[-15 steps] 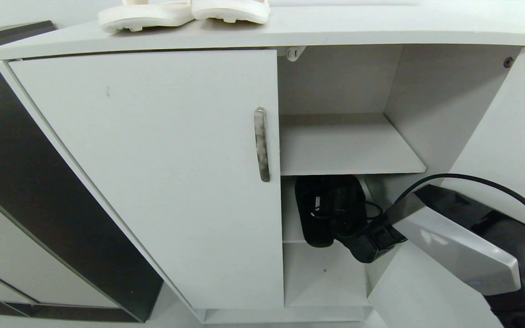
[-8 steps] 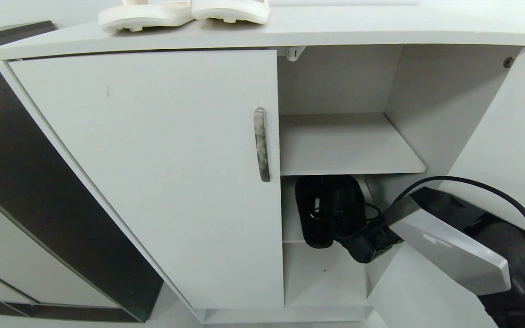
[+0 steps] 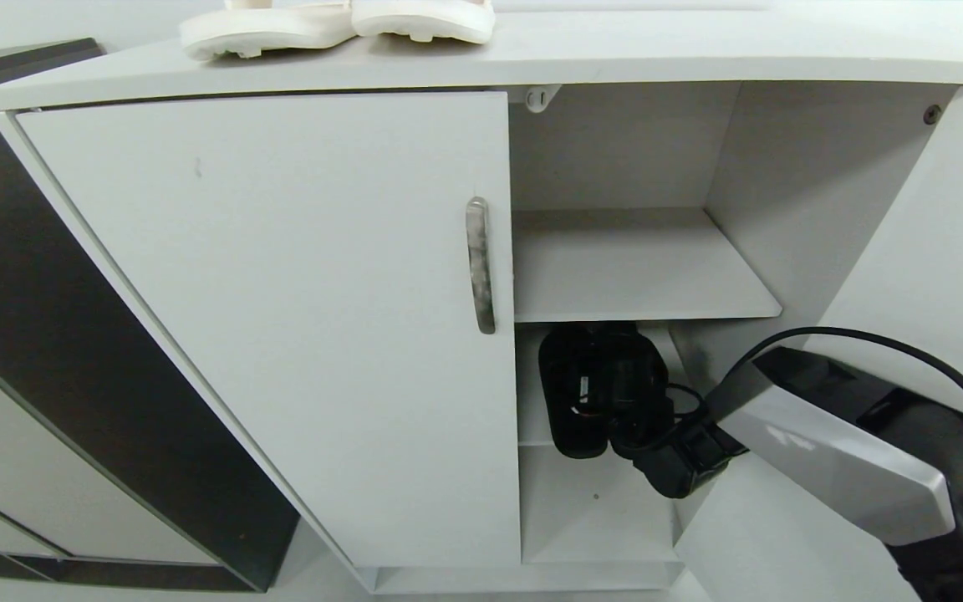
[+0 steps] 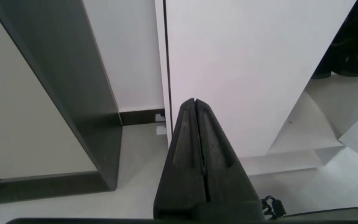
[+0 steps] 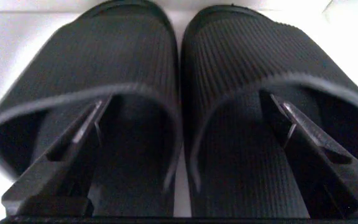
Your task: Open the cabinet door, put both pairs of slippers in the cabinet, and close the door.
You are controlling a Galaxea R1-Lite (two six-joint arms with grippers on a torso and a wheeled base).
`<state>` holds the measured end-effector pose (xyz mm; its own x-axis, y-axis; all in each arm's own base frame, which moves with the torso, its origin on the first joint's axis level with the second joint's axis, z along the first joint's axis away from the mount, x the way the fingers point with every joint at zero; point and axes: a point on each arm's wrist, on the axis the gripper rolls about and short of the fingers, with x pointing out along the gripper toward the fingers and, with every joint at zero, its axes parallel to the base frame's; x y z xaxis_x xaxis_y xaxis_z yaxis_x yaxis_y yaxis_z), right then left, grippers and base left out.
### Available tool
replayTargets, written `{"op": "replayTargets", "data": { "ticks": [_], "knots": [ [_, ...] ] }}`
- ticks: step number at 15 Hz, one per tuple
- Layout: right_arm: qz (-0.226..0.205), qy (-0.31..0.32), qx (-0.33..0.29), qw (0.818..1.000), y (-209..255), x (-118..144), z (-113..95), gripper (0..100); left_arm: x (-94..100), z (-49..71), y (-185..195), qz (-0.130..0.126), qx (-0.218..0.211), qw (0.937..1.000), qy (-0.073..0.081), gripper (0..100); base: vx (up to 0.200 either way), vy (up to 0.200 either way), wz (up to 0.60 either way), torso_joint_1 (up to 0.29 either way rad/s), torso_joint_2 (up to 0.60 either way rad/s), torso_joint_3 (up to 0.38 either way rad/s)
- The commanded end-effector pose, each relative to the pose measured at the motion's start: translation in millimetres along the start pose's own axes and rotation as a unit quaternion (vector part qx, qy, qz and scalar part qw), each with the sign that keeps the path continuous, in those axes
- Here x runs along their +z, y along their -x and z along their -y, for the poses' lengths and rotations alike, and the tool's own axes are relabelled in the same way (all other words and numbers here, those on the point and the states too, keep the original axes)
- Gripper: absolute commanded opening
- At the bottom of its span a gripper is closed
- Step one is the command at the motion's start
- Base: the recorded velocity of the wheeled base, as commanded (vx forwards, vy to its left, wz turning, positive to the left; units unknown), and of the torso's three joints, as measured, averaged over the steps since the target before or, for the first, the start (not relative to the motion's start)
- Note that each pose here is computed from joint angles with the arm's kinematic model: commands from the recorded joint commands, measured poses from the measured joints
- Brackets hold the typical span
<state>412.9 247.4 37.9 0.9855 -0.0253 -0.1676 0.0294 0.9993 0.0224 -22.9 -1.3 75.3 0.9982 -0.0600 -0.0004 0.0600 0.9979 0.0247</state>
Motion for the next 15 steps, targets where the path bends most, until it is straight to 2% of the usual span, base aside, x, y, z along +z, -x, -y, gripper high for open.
{"op": "replayTargets", "data": {
  "ticks": [1,4,7,11,15],
  "knots": [
    [0.013,-0.005,0.017,1.0,32,16,2,100,0.0,0.0,0,-0.001,0.0,1.0,0.0,0,0.0,0.0,0.0,0.0,0.0,0.0],
    [0.001,0.008,0.04,0.999,85,9,13,100,0.0,0.0,0,-0.001,0.0,1.0,0.0,0,0.0,0.0,0.0,0.0,0.0,0.0],
    [0.01,0.01,0.063,0.998,126,-5,26,100,0.0,0.0,0,-0.001,0.0,1.0,0.0,0,0.0,0.0,0.0,0.0,0.0,0.0],
    [0.011,0.019,0.075,0.997,134,-9,22,100,0.0,0.0,0,-0.001,0.0,1.0,0.0,0,0.0,0.0,0.0,0.0,0.0,0.0],
    [0.006,0.023,0.076,0.997,135,-12,22,100,0.0,0.0,0,-0.001,0.0,1.0,0.0,0,-0.2,0.0,0.0,0.006,0.0,0.001]
  ]
}}
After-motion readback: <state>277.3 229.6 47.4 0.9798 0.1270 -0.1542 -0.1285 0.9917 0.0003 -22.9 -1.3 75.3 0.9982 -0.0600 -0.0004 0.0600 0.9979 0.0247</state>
